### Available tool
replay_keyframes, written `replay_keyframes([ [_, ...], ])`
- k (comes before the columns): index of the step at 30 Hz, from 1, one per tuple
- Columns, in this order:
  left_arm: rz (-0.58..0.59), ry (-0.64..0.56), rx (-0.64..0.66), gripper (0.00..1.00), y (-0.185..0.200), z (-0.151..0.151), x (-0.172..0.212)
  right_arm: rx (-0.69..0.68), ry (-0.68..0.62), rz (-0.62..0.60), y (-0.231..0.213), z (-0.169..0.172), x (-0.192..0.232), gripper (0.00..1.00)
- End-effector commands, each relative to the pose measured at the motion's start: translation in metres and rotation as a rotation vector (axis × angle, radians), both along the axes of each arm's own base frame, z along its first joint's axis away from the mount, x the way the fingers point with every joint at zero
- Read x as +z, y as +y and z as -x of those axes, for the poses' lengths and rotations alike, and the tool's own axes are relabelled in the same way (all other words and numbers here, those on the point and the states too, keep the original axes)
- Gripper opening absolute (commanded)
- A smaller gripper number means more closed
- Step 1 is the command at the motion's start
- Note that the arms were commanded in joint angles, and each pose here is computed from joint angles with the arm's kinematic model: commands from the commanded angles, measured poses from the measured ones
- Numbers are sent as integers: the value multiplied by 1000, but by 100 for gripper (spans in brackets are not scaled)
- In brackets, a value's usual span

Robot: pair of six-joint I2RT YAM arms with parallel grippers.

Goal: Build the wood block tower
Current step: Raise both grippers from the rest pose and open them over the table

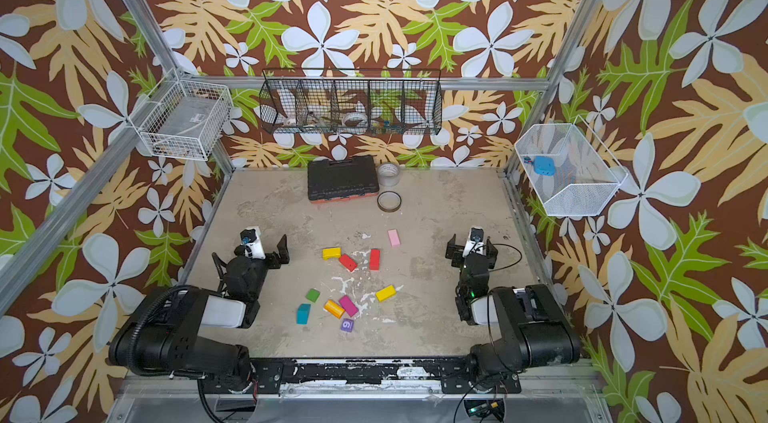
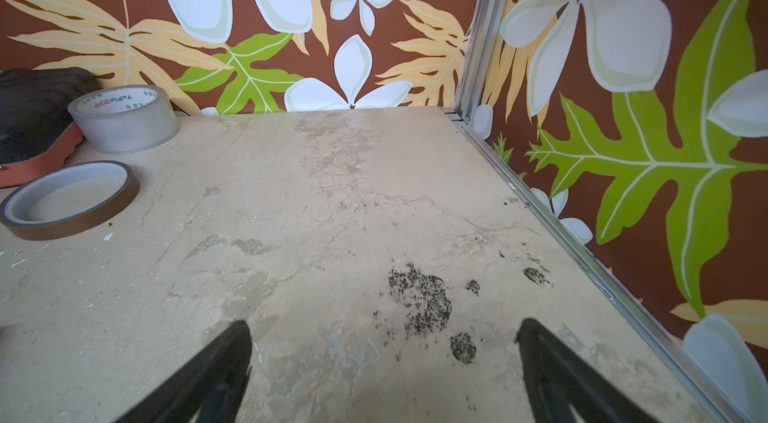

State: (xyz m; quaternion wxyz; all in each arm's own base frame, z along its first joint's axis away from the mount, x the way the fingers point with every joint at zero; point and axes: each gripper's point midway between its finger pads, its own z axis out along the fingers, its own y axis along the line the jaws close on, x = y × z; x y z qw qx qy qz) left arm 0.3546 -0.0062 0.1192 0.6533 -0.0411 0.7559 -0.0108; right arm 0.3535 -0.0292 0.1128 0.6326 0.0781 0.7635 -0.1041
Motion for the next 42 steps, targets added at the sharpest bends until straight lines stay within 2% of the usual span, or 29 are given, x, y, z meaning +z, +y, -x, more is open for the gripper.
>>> replay_keyframes([
  [1, -13, -55, -1, 100, 0, -4, 14, -6, -37, 4, -1, -2, 9, 100],
  [33, -9, -57, -3, 100, 1, -3, 15, -7, -41, 3, -1, -2, 10, 100],
  [38, 18, -46, 78, 100, 14, -3, 31, -38, -67, 10, -4, 3, 21, 100],
  [39, 46, -30, 130, 100, 23, -3, 35, -98, -80, 34, -9, 9, 30, 100],
  [40, 85, 5, 178, 100, 29, -4, 38, -158, -50, 43, -10, 14, 34, 100],
  [42, 170, 98, 210, 100, 30, -3, 45, -124, -16, -27, 3, 9, 51, 100],
])
